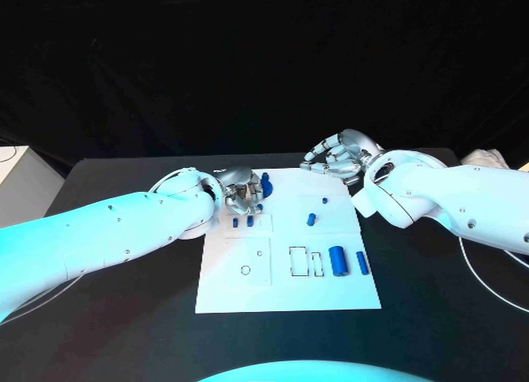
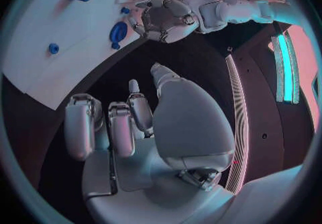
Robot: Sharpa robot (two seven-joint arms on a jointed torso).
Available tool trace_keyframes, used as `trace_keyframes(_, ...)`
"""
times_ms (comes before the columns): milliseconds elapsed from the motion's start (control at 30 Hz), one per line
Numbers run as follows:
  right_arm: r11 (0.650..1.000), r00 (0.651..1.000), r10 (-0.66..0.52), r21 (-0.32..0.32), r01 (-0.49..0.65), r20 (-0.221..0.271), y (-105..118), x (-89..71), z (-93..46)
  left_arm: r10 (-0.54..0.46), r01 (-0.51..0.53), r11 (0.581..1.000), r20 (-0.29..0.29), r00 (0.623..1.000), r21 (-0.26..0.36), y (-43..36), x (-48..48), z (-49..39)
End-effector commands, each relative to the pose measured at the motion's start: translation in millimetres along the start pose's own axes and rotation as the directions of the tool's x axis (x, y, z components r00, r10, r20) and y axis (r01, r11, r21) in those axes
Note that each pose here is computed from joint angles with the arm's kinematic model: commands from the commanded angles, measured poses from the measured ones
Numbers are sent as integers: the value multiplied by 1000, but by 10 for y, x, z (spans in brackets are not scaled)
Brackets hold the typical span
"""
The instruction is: Assemble the parts on the task board
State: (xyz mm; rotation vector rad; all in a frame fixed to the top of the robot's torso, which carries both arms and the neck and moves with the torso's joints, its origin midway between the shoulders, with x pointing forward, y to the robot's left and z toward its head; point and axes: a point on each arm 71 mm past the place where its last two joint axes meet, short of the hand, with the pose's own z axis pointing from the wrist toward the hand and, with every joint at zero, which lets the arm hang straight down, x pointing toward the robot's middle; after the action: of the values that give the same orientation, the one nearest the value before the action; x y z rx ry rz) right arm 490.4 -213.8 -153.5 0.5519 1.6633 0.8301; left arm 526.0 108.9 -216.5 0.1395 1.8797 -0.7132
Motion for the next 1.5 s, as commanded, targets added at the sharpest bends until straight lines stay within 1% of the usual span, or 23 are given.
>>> trace_keyframes(33,1000,1000,-2,-15,2,-7,16,15,-2,46,-48,998,-51,998,-44,16,35,22)
trace_keyframes(300,1000,1000,-3,-16,3,-8,19,19,-2,55,-59,997,-89,995,-49,-8,64,63)
trace_keyframes(700,1000,1000,-3,-17,3,-11,28,29,0,55,-58,997,-87,995,-43,-52,70,111)
trace_keyframes(1000,1000,1000,-4,-17,3,-12,30,32,-3,55,-61,996,-92,994,-60,-54,70,126)
trace_keyframes(1300,1000,1000,-4,-17,4,-13,33,35,-5,52,-56,997,-94,994,-45,-109,81,151)
trace_keyframes(1500,1000,1000,-5,-17,5,-14,35,37,-6,53,-58,997,-102,993,-47,-110,86,167)
